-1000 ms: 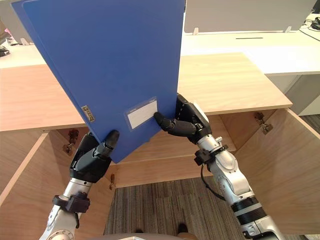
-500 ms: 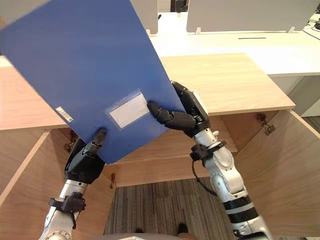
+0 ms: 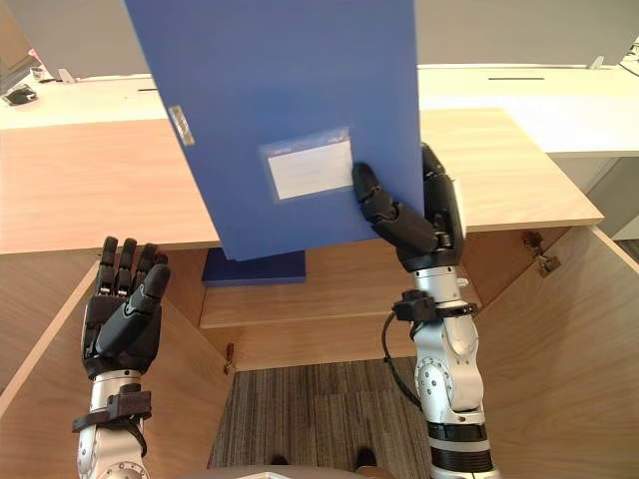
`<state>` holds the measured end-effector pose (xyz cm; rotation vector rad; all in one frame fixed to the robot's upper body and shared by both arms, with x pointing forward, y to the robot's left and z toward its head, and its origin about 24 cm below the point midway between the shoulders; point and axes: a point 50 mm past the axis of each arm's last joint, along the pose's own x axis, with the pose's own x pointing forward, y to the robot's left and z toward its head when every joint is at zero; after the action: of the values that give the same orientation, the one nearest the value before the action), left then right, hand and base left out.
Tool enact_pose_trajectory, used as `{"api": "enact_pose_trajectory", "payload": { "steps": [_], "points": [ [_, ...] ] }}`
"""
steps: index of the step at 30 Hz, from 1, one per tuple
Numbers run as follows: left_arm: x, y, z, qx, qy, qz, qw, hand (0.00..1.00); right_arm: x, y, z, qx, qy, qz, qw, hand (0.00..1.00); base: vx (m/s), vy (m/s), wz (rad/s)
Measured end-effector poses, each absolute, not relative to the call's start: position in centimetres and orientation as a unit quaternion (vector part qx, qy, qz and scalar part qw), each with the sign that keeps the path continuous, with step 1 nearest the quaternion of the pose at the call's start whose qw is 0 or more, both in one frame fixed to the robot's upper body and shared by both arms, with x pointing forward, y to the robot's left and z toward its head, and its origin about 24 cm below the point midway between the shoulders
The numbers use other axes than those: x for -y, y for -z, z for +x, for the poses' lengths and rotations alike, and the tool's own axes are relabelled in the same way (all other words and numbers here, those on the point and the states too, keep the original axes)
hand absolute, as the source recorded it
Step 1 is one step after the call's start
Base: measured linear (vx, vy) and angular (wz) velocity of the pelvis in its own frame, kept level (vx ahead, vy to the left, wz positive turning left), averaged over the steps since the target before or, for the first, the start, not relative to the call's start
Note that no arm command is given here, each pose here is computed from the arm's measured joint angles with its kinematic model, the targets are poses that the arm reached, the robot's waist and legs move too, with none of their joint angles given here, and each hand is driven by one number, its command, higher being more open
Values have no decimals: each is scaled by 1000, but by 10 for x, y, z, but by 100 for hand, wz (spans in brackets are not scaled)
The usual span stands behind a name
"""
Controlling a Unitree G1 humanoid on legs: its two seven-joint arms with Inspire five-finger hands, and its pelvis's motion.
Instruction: Walk over to the cabinet, pick up the folder, carry it to the office cabinet, place the folder inside the office cabinet, then close the office cabinet door
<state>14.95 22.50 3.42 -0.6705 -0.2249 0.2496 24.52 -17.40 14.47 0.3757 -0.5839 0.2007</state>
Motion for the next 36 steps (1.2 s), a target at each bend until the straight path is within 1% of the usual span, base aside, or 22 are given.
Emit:
{"api": "enact_pose_trajectory", "payload": {
  "steps": [4,7,10,11,12,15,16,17,18,21,22,23,25,26,28,30,33,36],
  "points": [
    [-223,-13,143,58,-139,-311,938,100,174,-148,242,296,-92,176,934,0,0,0,0],
    [-220,8,138,-1,-143,-273,951,100,172,-148,242,295,-88,159,938,0,0,0,0],
    [-216,35,129,-76,-149,-238,957,100,164,-145,239,284,-102,157,940,0,0,0,0],
    [-216,49,122,-114,-155,-222,956,100,157,-142,237,276,-117,161,940,0,0,0,0],
    [-215,61,115,-150,-161,-213,952,100,148,-139,236,267,-137,163,940,0,0,0,0],
    [-214,82,102,-216,-165,-181,945,100,131,-134,233,247,-184,159,938,0,0,0,0],
    [-213,95,94,-254,-168,-165,938,100,119,-129,230,232,-220,151,936,0,0,0,0],
    [-213,99,90,-268,-170,-160,935,100,114,-126,229,226,-235,145,934,0,-23,-20,-7],
    [-214,110,83,-303,-170,-145,926,100,103,-120,226,208,-271,130,931,0,-25,-15,-5],
    [-216,127,72,-359,-173,-123,909,100,86,-99,224,161,-321,96,928,0,-31,-11,-9],
    [-218,134,70,-383,-173,-110,901,100,78,-86,227,131,-348,57,927,0,-41,-2,-10],
    [-218,137,70,-392,-171,-104,898,100,76,-81,228,122,-355,37,926,0,-80,-7,-7],
    [-218,139,82,-395,-161,-92,900,100,76,-71,236,104,-367,-22,924,0,-145,-9,1],
    [-216,138,94,-388,-155,-91,904,100,78,-68,244,95,-368,-46,924,0,-182,0,0],
    [-211,136,113,-377,-140,-86,911,100,80,-70,254,96,-361,-60,926,0,-179,14,-1],
    [-208,130,134,-356,-126,-80,923,100,77,-81,262,122,-365,-69,921,0,-201,17,-2],
    [-208,121,155,-330,-110,-64,935,100,73,-100,270,166,-363,-69,914,0,-212,1,-3],
    [-201,113,176,-306,-93,-67,945,100,81,-111,282,192,-333,-66,921,0,-193,-20,5]
  ]
}}
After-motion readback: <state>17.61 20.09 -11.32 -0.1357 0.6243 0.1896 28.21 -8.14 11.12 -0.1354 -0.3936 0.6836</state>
